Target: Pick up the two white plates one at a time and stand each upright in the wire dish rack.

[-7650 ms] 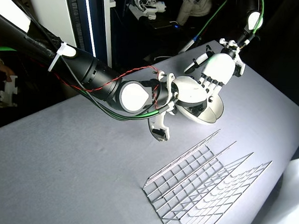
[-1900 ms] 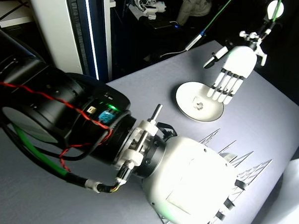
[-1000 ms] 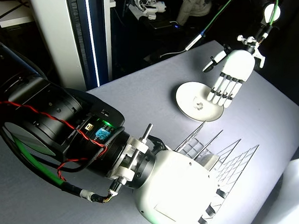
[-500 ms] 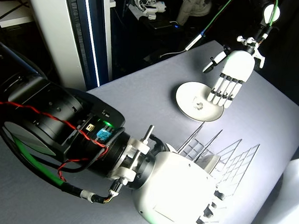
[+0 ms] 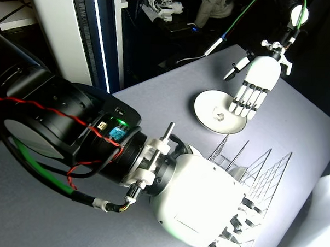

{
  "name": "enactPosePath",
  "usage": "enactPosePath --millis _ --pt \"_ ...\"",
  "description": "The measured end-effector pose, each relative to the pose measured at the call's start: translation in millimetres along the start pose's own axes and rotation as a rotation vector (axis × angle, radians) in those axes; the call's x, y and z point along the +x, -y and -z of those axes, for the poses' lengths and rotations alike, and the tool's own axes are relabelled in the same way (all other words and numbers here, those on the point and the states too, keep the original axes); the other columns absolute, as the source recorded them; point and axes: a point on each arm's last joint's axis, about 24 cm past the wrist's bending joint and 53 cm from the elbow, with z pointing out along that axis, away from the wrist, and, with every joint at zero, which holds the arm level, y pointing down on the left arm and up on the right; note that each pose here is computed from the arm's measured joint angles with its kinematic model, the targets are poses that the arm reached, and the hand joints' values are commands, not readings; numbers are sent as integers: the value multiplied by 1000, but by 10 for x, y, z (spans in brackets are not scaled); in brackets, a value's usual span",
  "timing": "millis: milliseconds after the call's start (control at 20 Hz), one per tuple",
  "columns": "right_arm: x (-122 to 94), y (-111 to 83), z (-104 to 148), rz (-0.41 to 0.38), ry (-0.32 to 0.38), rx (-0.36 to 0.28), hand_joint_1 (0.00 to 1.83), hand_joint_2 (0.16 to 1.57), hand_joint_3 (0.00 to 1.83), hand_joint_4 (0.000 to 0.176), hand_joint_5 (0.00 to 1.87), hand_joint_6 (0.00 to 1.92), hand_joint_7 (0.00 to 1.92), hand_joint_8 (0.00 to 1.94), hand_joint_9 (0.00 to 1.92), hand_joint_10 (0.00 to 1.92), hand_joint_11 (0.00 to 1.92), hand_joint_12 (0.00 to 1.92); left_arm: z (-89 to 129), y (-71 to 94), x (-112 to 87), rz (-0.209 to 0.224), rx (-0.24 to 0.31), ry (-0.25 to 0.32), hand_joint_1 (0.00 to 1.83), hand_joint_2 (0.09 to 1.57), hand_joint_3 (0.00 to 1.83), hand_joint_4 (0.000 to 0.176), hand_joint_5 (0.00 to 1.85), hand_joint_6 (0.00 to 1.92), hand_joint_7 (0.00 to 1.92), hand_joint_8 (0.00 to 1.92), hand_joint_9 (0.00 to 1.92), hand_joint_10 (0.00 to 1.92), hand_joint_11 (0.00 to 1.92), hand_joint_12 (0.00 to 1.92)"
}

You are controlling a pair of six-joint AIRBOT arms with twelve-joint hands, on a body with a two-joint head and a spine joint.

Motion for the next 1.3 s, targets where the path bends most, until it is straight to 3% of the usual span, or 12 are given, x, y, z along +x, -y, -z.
enactPosePath --millis 100,300,400,650,700,800,900,1000,1150,1300 --pt "-34 -110 -8 -5 11 -31 1132 1078 0 0 565 0 551 0 505 5 3 1131 0 0 1 0 0 0 0 1177 0 0 56 5 19 3 0 0 0 0" --pt "9 -140 -8 -7 1 -33 1140 1077 0 0 555 4 549 6 503 5 10 1134 0 0 1 -1 0 -1 0 1174 0 0 62 6 35 8 12 5 9 4" --pt "16 -271 0 7 -1 -61 1134 1084 1 0 540 1 550 5 500 4 9 1138 0 0 1 -1 0 -1 0 1180 2 0 51 0 25 2 1 0 0 0" --pt "241 -590 33 180 -41 -176 1105 1090 1 0 494 0 497 0 462 0 0 1058 -3 -1 54 9 1 -9 0 1172 0 0 49 3 30 4 6 2 0 0" --pt "302 -641 45 213 -52 -197 1088 1116 8 0 406 0 338 0 319 0 0 875 -4 0 73 16 2 -12 0 1177 0 0 62 7 42 8 19 7 14 6" --pt "450 -772 86 302 -78 -258 1157 1098 0 0 388 4 300 2 266 1 0 731 -12 11 105 21 6 -19 0 1182 2 0 50 1 28 0 2 0 0 0" --pt "643 -952 171 397 -109 -356 1209 1069 0 0 371 0 292 0 253 0 0 703 -27 11 161 47 8 -25 0 1183 2 0 66 7 41 6 15 6 10 5" --pt "845 -1022 243 453 -148 -411 1336 1025 0 0 226 0 191 0 195 0 0 610 -31 12 209 73 9 -28 0 1182 2 0 51 0 30 0 5 1 0 0" --pt "1257 -1117 431 589 -235 -526 1476 1006 0 0 126 0 104 2 117 0 0 515 -27 -6 307 161 7 -26 0 1174 0 0 46 0 20 0 0 0 0 0" --pt "1504 -1153 610 625 -290 -585 1583 1034 6 0 88 0 58 0 67 0 0 451 -27 -18 382 229 11 -29 0 1178 0 0 48 1 18 0 0 0 0 0"
